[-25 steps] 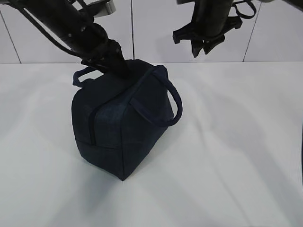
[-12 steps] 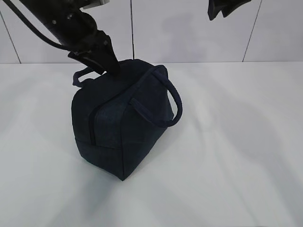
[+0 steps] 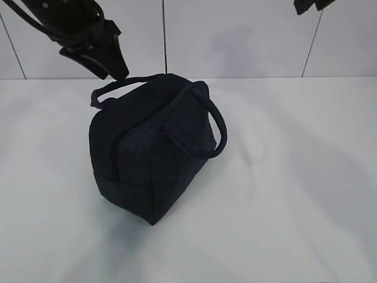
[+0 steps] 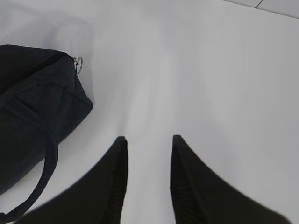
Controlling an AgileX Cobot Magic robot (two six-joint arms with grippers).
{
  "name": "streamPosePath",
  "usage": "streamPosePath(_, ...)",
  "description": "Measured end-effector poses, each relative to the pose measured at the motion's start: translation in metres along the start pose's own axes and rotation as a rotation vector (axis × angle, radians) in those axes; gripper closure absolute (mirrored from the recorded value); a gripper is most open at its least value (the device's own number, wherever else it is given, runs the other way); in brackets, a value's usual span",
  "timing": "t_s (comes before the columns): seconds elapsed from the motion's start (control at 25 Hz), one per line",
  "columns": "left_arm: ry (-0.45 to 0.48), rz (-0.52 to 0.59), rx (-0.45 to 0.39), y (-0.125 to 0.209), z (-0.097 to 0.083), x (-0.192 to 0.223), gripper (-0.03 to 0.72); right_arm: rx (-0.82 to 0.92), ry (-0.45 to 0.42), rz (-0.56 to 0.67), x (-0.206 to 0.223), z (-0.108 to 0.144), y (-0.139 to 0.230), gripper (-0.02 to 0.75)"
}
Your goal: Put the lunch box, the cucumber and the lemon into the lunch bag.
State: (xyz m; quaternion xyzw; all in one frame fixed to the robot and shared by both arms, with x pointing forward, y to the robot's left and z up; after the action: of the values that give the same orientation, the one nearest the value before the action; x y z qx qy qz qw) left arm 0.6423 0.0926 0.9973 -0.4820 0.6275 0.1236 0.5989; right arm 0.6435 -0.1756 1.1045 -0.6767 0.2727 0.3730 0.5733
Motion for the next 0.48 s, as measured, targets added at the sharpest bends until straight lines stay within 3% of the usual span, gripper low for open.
streamPosePath(0.16,-0.117,-0.003,-0.084,0.004,0.012,-0.023,0.344,0.004,0.003,-0.041,-0.029,-0.007,0.006,0.501)
streamPosePath(0.28,-0.16,-0.036,-0.119,0.004,0.012,-0.043,0.344,0.009,-0.001,-0.072,-0.048,-0.009,0.01,0.495)
streamPosePath(0.48,-0.179,-0.11,-0.118,0.001,-0.002,-0.079,0.344,0.044,-0.017,-0.096,-0.074,-0.013,0.026,0.342)
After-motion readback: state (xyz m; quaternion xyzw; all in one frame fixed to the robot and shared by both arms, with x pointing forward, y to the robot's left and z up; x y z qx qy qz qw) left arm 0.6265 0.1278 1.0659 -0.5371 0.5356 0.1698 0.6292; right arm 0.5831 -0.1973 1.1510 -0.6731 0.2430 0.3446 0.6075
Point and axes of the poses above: a point on each arm's last joint axis where the gripper is mounted, x pointing out along that axis toward the gripper, z along the wrist's bending axis when the last joint is at zero, y = z × x, the point moved 10 cm from there along x, pointing out along that axis toward the gripper, and after that the axes turned 2 degrees about x, right-handed, at the moved point
